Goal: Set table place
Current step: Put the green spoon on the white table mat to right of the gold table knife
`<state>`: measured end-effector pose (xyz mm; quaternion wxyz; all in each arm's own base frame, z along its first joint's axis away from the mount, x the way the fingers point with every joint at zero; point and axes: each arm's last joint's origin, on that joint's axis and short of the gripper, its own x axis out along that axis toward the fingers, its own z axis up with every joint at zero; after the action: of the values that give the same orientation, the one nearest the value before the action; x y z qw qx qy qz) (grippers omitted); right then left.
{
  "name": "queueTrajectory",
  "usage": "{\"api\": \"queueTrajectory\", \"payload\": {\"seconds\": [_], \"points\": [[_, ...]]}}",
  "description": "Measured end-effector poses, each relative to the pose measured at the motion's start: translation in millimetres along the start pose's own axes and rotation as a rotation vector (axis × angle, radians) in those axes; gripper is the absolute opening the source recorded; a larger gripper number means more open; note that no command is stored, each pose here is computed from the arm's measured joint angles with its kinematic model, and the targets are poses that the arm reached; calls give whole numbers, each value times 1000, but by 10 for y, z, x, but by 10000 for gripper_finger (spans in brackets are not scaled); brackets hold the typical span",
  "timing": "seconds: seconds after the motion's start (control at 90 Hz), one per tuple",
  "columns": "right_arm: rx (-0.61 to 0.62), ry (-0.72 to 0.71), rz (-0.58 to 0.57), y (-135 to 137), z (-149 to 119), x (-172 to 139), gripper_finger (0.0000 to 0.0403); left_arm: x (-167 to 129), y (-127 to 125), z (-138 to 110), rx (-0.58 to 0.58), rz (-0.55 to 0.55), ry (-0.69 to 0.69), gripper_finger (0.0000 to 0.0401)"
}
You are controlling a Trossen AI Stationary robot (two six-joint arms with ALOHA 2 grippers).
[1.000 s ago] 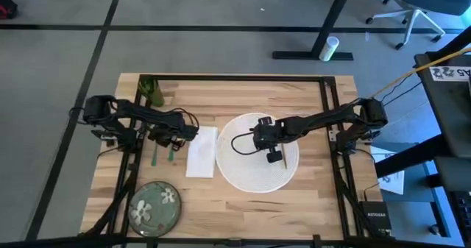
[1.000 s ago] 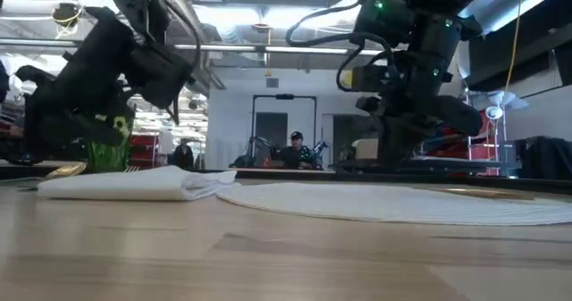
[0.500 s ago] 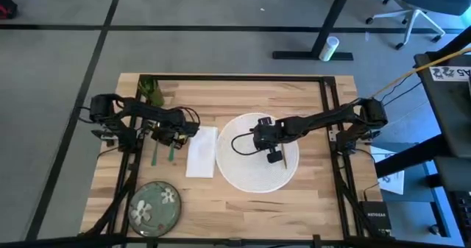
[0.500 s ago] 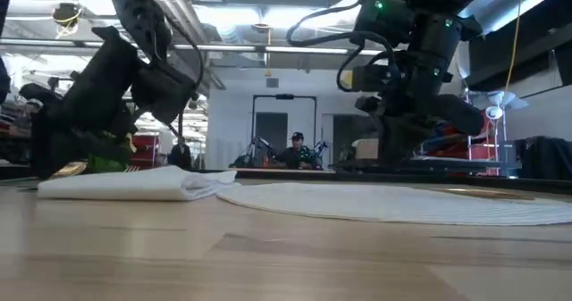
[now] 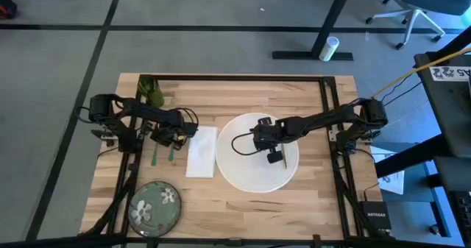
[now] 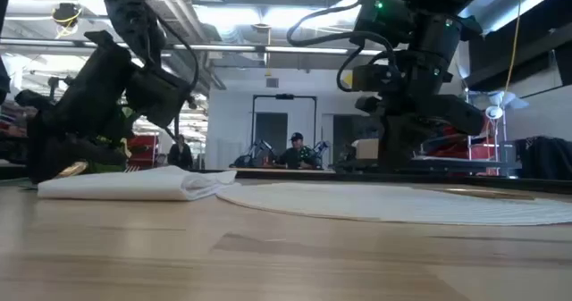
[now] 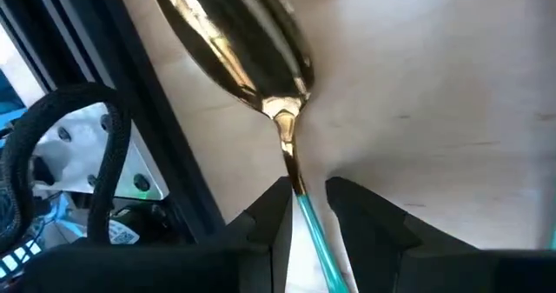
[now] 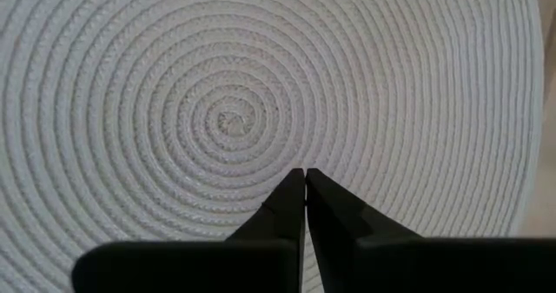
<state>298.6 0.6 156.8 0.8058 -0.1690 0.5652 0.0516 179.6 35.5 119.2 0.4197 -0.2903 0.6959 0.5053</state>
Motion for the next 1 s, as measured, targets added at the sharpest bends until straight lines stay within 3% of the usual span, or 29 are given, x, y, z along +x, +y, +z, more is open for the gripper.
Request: {"api": "queueTrajectory", "payload": {"seconds": [0.122,0.3,0.489,0.678,1.0], "points": [[0,0,0,0,0,0,0,1,-9,5,42,-9,-5,64],[0,0,0,0,0,0,0,2,-20,8,112,-16,-15,10],[0,0,0,0,0,-1,0,-65,-31,7,176,12,-54,1],[0,-2,-1,-1,1,-1,0,-313,-52,34,224,46,-121,0],[-8,16,-14,-1,-19,-40,0,-893,-210,131,328,-111,-254,0]]}}
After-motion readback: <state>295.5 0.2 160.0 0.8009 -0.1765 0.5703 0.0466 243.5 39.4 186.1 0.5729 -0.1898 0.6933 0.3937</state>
